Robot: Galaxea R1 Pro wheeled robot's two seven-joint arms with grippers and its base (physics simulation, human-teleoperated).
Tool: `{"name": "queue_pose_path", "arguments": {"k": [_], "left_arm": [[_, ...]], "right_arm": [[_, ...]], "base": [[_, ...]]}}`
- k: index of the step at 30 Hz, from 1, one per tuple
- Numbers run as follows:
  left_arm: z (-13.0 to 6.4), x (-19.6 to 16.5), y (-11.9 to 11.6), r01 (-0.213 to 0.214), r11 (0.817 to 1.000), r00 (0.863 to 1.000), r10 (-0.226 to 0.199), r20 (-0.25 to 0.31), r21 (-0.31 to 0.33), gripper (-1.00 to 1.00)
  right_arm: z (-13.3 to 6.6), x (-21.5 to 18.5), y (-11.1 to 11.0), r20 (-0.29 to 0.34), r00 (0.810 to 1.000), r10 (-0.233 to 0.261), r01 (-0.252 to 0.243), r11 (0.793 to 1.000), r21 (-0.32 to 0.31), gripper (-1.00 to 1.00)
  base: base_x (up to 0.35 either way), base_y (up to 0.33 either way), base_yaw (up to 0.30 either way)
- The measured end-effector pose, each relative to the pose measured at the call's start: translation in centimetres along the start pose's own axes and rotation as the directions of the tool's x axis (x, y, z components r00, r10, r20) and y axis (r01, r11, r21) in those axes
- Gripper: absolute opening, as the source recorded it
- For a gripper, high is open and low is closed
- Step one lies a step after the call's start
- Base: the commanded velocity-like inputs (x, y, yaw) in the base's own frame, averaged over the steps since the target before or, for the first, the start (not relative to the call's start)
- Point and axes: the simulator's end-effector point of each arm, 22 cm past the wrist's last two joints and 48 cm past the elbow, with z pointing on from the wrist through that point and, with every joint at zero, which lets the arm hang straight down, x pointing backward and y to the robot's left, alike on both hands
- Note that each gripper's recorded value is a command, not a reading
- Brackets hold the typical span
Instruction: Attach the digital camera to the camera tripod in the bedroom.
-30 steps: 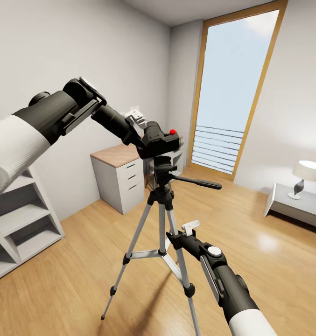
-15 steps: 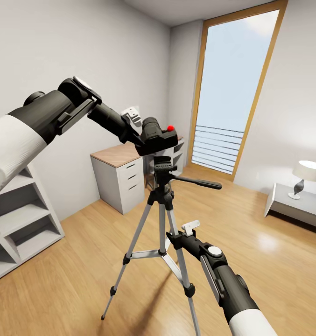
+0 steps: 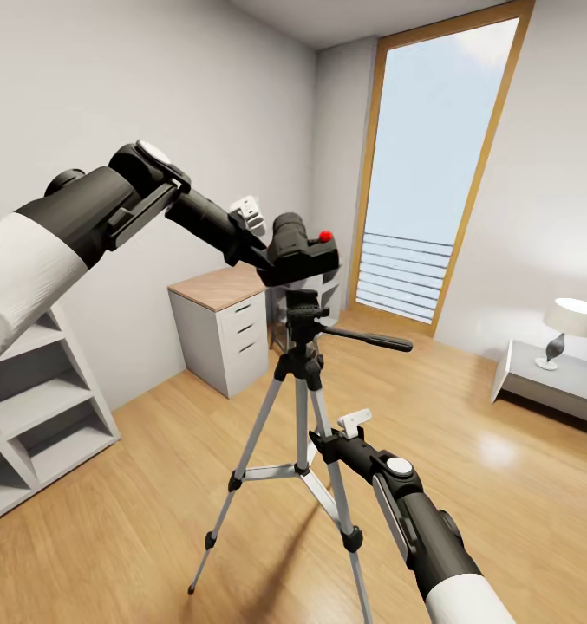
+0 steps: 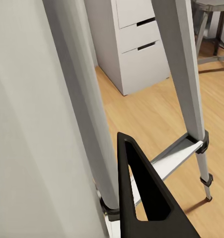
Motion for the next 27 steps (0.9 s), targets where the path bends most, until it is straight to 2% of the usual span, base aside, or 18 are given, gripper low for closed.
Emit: {"name": "queue_pose_path", "arguments": {"k": [9,27], "left_arm": [[0.05,-0.2,-0.07,-0.03,1.0,1.0,0.03,0.009,0.002,-1.0],[0.32,-0.11,-0.46,-0.016,1.0,1.0,0.017,-0.003,0.015,-1.0]], "right_arm": [[0.0,0.0,-0.03,0.0,1.0,0.001,-0.001,1.0,0.002,-1.0],[0.0,-0.01,-0.05,0.0,1.0,0.003,-0.003,1.0,0.002,-1.0]], "base": [[0.0,0.0,0.0],[0.0,0.0,0.0]]}}
